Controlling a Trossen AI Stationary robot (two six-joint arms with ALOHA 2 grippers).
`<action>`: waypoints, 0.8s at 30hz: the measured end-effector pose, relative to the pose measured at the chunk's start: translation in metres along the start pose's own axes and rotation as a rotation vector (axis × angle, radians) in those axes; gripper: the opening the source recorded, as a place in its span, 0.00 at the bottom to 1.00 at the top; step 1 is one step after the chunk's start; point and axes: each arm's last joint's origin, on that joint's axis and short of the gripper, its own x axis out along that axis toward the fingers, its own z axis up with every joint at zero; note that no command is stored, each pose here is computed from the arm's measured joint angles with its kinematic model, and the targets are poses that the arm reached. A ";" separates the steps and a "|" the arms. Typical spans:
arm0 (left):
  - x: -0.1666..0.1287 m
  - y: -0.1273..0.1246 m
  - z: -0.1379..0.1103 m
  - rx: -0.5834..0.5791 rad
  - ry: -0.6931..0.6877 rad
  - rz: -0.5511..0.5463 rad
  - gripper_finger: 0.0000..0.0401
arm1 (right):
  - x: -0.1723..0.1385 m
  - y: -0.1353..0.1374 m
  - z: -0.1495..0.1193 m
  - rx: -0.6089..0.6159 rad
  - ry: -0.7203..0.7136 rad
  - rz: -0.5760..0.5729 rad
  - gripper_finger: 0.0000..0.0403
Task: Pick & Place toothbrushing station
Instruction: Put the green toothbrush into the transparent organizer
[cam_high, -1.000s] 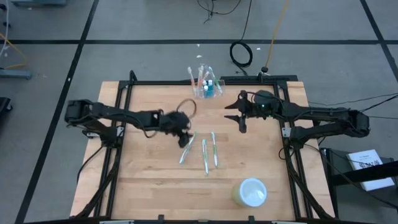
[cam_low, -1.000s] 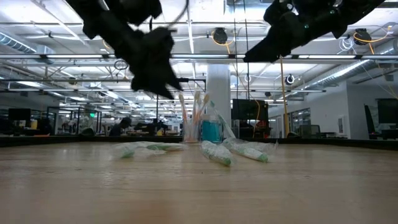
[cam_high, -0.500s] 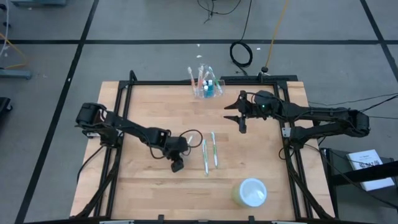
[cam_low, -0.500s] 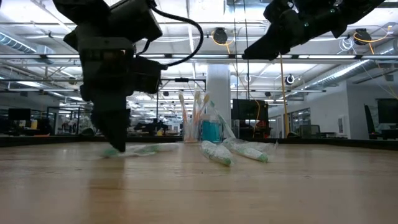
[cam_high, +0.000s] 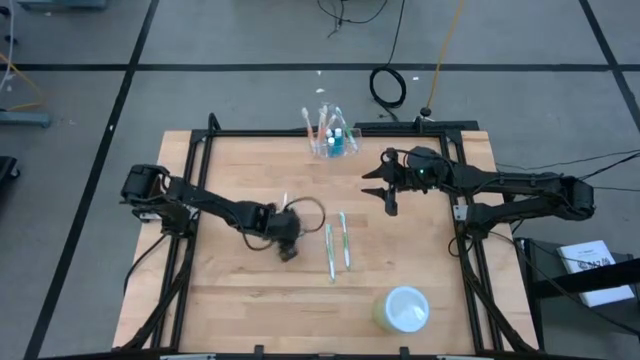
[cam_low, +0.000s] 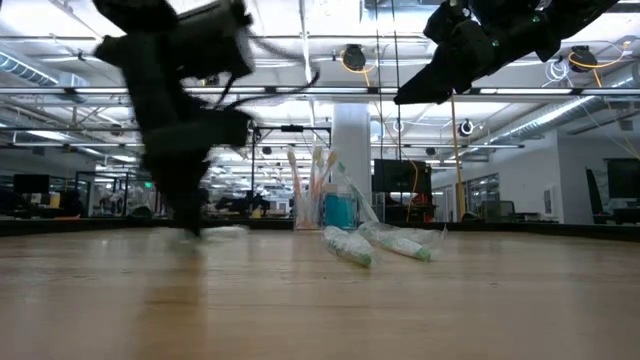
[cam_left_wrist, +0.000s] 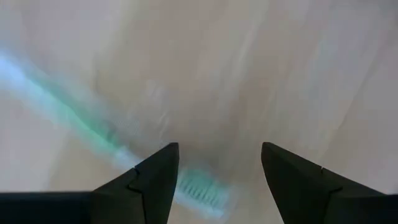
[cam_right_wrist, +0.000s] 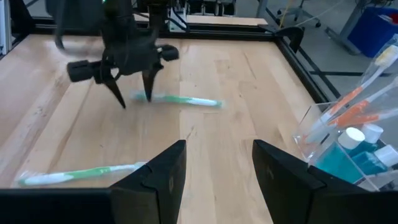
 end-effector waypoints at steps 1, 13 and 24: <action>-0.001 -0.002 0.011 -0.013 -0.093 -0.034 0.58 | 0.000 0.000 0.000 0.006 0.000 0.000 0.44; -0.060 0.016 0.056 0.287 -0.410 0.418 0.58 | 0.000 0.002 -0.001 0.032 0.011 0.009 0.44; -0.014 0.092 0.067 0.176 -0.242 0.386 0.58 | 0.002 0.011 0.002 0.012 -0.011 0.044 0.44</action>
